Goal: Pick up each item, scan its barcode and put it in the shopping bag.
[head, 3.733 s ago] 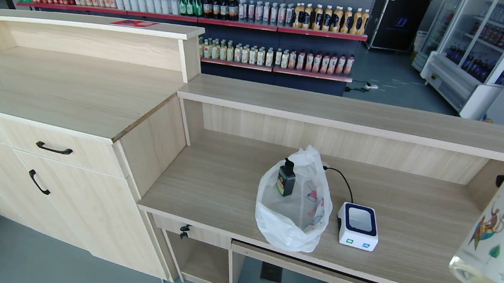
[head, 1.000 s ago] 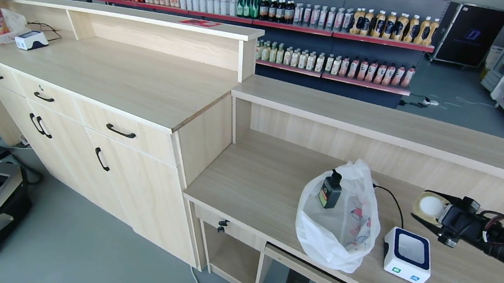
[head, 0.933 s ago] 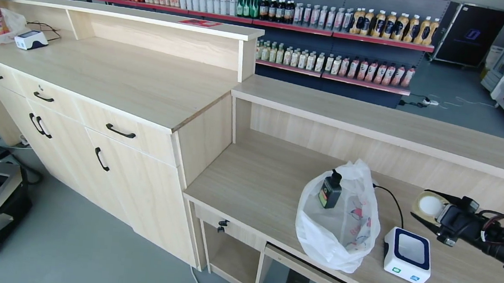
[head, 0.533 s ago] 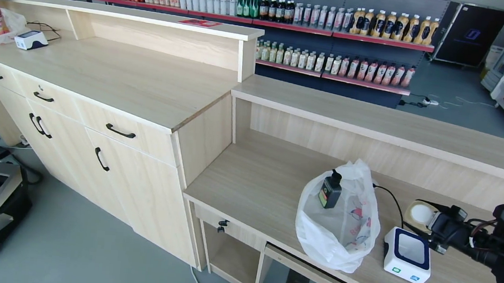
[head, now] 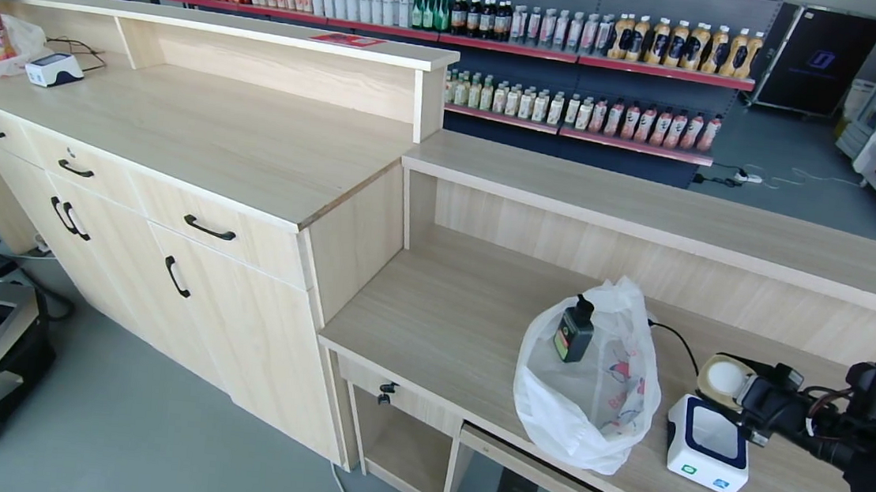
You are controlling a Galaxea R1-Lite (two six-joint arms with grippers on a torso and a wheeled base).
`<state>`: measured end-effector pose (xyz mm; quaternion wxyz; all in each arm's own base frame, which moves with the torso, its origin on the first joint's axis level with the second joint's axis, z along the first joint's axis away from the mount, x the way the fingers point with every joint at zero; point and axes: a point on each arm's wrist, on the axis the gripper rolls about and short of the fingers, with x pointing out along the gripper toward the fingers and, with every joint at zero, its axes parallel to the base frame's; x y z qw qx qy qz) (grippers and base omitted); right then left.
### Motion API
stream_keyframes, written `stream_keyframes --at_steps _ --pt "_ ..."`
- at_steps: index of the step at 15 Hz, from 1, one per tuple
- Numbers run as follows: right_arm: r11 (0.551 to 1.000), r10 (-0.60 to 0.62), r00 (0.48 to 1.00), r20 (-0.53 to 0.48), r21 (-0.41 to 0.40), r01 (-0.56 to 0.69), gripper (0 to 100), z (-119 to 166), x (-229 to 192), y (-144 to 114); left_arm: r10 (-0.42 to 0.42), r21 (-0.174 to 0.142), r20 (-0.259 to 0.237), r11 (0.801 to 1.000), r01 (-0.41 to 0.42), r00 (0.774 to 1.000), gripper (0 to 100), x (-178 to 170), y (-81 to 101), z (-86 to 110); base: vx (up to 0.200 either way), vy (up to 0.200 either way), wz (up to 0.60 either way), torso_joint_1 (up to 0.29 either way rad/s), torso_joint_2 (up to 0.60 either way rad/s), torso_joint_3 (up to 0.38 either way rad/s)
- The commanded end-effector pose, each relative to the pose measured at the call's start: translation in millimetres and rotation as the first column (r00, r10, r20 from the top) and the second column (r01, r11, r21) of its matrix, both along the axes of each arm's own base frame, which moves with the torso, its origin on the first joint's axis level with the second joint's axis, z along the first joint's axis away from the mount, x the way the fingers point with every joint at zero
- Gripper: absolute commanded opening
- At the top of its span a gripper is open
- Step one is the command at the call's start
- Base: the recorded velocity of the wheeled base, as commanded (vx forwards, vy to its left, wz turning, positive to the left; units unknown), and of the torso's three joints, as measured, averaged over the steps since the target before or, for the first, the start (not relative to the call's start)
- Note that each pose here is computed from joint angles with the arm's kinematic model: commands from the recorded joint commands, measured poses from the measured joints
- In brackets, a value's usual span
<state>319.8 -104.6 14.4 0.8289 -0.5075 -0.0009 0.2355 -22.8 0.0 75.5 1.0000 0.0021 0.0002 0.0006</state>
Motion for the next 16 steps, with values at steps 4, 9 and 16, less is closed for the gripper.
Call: stream_keyframes --at_steps 4,9,16 --pt "1.0 0.006 1.0 -0.016 0.007 -0.006 0 -9.1 2.7 1.1 0.0 0.0 0.0 1.0 0.0 1.0 100 0.0 0.0 0.0 0.0 0.0 0.0 0.0 0.0 0.0" --pt "1.0 0.012 1.0 -0.009 0.008 -0.012 0 -12.5 8.7 1.7 0.0 0.0 0.0 1.0 0.0 1.0 100 0.0 0.0 0.0 0.0 0.0 0.0 0.0 0.0 0.0" --pt "0.998 0.045 0.999 -0.005 0.05 -0.045 0 -23.5 16.9 15.2 0.0 0.0 0.0 1.0 0.0 1.0 100 0.0 0.0 0.0 0.0 0.0 0.0 0.0 0.0 0.0"
